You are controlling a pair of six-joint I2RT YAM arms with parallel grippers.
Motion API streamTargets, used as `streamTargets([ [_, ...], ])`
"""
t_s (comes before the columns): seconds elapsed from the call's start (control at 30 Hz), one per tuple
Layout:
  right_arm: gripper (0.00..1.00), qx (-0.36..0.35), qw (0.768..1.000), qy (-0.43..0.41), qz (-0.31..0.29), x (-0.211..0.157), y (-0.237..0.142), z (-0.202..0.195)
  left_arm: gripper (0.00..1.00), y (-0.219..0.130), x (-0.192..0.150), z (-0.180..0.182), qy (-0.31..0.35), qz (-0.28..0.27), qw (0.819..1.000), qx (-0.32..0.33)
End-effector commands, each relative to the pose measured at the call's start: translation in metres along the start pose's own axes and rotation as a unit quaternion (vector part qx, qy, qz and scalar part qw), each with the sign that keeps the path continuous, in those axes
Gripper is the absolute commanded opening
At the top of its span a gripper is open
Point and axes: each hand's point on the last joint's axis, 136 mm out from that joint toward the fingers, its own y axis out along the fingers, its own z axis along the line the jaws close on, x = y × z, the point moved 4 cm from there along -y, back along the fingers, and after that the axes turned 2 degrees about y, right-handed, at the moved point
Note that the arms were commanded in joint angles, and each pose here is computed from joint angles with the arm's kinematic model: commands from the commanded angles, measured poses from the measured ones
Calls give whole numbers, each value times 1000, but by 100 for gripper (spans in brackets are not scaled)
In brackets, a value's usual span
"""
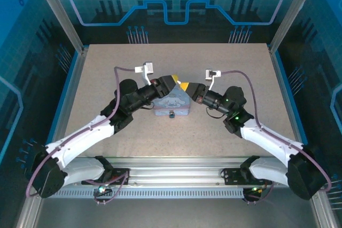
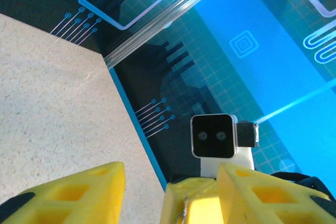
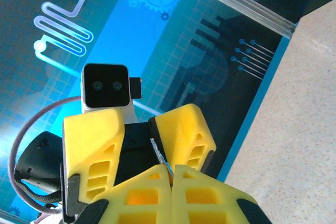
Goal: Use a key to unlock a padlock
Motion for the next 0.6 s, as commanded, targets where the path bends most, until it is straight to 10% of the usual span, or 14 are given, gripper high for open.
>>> streamTargets([
  [0.0,0,-42,999,-30,0,1,-17,-8,57,-18,-4,8,11,6,999,35],
  [0.57,0,-306,943,-127,30,2,-87,-74,81,-59,-110,102,-35,143,979,142],
])
